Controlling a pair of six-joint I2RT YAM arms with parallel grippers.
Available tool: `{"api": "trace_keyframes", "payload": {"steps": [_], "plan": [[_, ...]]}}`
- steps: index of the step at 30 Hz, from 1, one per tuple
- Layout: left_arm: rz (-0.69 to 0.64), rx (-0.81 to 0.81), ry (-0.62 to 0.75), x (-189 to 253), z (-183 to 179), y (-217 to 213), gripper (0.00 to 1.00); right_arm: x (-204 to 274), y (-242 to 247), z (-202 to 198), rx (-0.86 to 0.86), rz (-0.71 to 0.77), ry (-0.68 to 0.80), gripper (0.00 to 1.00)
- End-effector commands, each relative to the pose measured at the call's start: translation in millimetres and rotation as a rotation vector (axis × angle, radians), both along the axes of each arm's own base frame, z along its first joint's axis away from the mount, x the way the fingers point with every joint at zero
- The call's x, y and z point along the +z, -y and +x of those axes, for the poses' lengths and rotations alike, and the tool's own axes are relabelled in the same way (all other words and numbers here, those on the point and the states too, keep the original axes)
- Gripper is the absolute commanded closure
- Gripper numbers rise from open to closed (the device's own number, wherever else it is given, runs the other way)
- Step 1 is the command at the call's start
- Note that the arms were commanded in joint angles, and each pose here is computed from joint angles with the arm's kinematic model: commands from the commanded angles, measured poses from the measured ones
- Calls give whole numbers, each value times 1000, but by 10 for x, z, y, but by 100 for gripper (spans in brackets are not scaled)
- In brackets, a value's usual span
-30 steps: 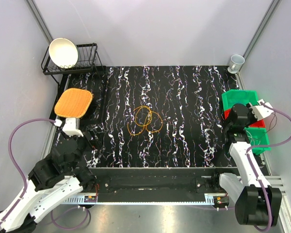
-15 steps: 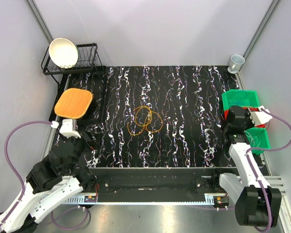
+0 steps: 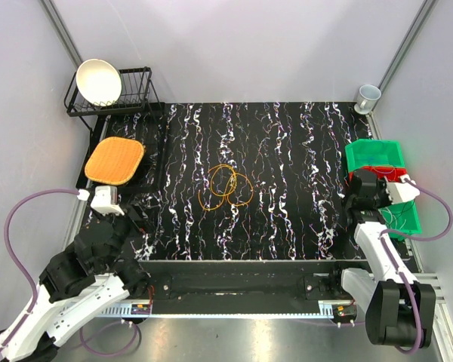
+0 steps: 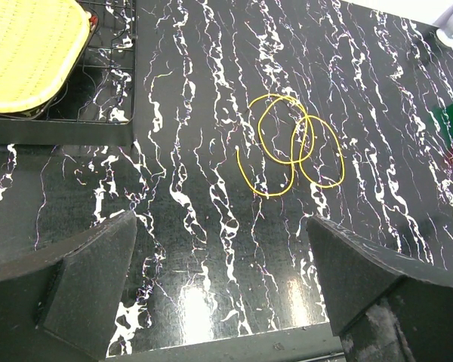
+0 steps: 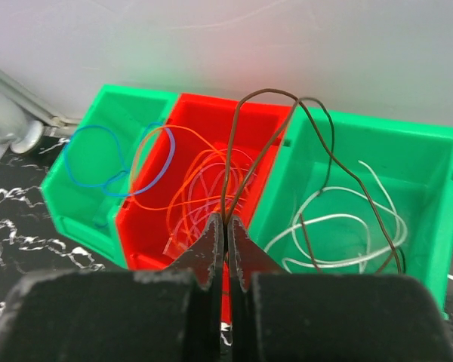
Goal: Untangle the cables
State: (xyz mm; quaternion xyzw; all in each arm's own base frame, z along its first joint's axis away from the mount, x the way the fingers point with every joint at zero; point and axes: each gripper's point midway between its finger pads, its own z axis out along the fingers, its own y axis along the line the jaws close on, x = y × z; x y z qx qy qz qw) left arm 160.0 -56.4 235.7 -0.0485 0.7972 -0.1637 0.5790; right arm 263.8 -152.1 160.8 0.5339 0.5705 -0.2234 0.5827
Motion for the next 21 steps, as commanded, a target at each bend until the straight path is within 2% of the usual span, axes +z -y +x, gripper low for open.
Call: {"api": "trace_keyframes", "payload": {"steps": [1,6,11,21], "plan": [[-33,25,31,92,25,-23,1,-46,112,-144,-106,24,54,100],[-35,27,33,93,22,-29,1,-130,194,-254,-163,42,35,100],[-37,25,34,95,20,-28,1,-344,200,-254,-164,131,60,100],[-34,26,31,85,21,-27,1,-269,205,-239,-153,119,56,100]]}}
